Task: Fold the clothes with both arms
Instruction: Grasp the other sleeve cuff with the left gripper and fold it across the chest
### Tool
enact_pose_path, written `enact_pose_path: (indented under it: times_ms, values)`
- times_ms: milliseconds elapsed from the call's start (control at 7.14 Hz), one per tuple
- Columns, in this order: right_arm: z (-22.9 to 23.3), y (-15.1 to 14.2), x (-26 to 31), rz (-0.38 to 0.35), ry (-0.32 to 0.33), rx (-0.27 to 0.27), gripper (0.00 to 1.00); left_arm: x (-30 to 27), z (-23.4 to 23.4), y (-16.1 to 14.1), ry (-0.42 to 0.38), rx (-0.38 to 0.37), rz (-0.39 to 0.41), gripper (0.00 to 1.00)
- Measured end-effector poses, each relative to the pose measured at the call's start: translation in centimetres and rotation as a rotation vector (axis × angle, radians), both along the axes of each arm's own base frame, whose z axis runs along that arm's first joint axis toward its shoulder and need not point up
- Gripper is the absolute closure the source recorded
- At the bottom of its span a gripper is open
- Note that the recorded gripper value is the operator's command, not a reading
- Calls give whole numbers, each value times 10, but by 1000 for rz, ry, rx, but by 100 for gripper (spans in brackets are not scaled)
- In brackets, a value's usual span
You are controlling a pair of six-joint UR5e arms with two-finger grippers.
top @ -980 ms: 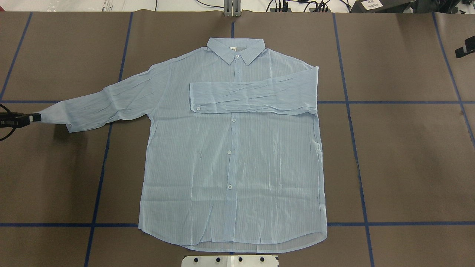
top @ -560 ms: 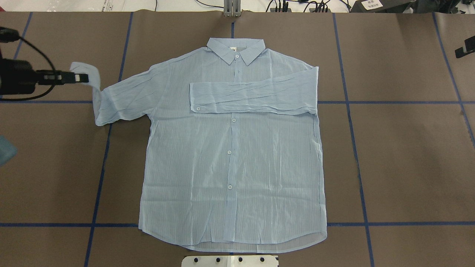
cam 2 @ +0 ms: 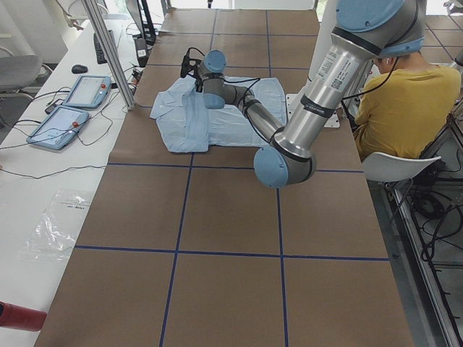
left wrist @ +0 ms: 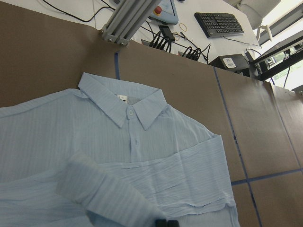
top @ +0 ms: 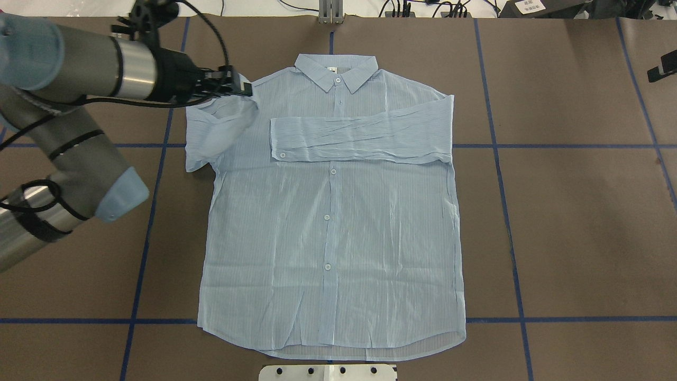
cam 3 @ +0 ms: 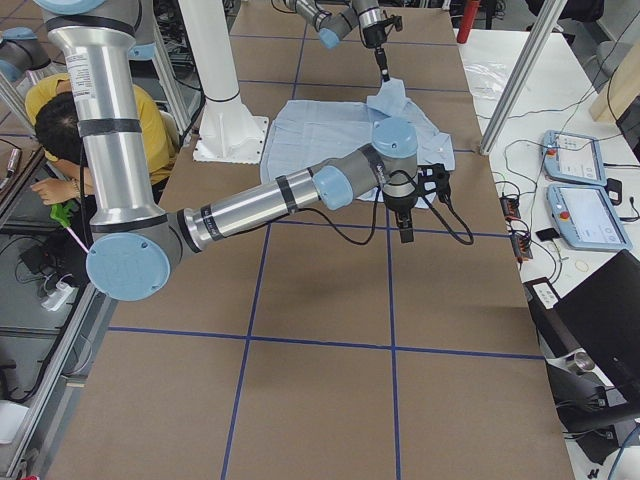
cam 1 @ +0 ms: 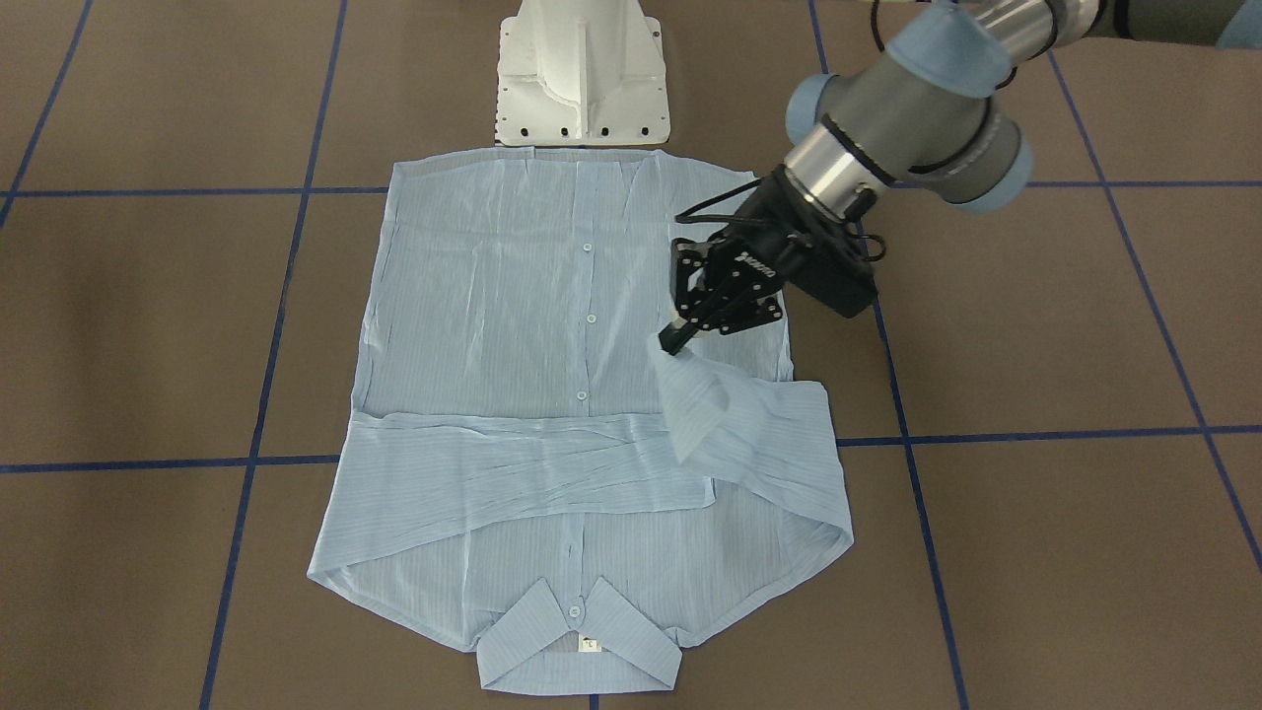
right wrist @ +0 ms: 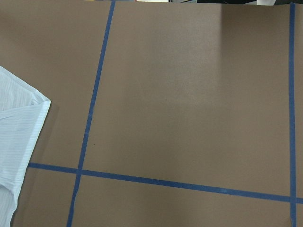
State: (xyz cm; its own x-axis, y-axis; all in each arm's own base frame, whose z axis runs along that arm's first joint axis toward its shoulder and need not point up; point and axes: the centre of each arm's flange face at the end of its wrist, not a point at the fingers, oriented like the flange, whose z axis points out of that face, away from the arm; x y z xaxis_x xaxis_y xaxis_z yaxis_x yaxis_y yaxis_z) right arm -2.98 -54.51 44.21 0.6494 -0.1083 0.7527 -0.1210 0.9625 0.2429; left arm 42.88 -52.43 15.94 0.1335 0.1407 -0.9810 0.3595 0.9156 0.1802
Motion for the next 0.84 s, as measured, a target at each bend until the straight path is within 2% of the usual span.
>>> enact_pose_path:
  times_ms: [280,560,700,840]
  values:
    - [1,1,0,1,0,-3,0,73,-16,20,-18,-19,-15,100]
    - [2,1,0,3,1,-6,0,127,-9,48,-49,-28,-19,100]
    - [2,1,0,3,1,-6,0,148,-5,59,-67,-32,-21,80]
    - [2,0,0,3,1,-6,0,172,-3,67,-86,-37,-17,1]
